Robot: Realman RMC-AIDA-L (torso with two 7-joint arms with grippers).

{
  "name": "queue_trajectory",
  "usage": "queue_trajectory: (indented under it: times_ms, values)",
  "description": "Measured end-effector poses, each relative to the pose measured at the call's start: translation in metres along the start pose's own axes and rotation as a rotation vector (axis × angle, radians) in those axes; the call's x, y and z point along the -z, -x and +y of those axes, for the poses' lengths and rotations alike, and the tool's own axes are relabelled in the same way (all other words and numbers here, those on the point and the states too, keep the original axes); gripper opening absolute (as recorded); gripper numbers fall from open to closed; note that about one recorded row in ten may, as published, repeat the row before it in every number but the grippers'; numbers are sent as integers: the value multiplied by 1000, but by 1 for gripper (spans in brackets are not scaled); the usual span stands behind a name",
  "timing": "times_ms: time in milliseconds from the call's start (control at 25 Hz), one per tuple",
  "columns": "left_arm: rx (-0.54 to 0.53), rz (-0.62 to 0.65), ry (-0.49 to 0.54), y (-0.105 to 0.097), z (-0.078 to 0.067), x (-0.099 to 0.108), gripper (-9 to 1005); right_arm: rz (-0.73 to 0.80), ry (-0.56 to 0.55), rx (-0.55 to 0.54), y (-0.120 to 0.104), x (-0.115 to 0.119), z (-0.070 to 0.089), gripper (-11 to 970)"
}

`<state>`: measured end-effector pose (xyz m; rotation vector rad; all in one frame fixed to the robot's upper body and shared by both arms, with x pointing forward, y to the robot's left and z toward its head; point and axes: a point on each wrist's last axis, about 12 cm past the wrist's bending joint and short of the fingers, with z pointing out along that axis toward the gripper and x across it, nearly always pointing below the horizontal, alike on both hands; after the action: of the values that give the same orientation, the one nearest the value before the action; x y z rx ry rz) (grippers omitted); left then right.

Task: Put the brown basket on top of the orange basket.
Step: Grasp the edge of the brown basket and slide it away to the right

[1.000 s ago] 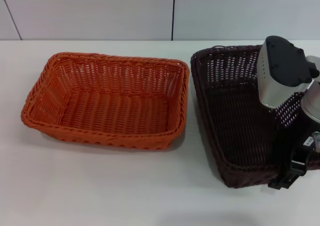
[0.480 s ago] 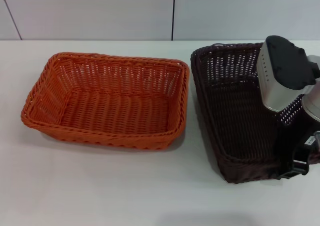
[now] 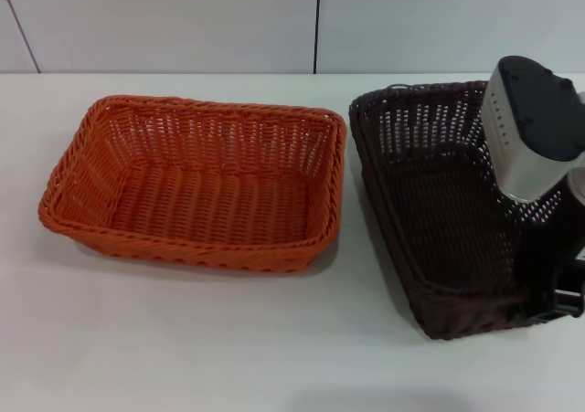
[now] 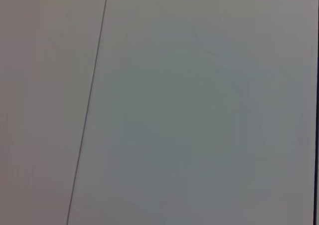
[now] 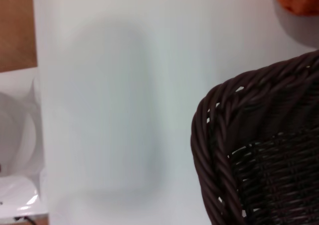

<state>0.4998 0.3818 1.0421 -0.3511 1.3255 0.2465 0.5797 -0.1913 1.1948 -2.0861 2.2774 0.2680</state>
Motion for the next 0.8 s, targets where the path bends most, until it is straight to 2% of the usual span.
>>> queue_trajectory:
  times_ms: [160,800]
  values:
    - [-2,-3,0,1,-1,-2,742,32,-15,9,-1,11,5,179]
    - [-2,-4,0,1,-1,-2,741,80,-235,9,-2,66,22,131]
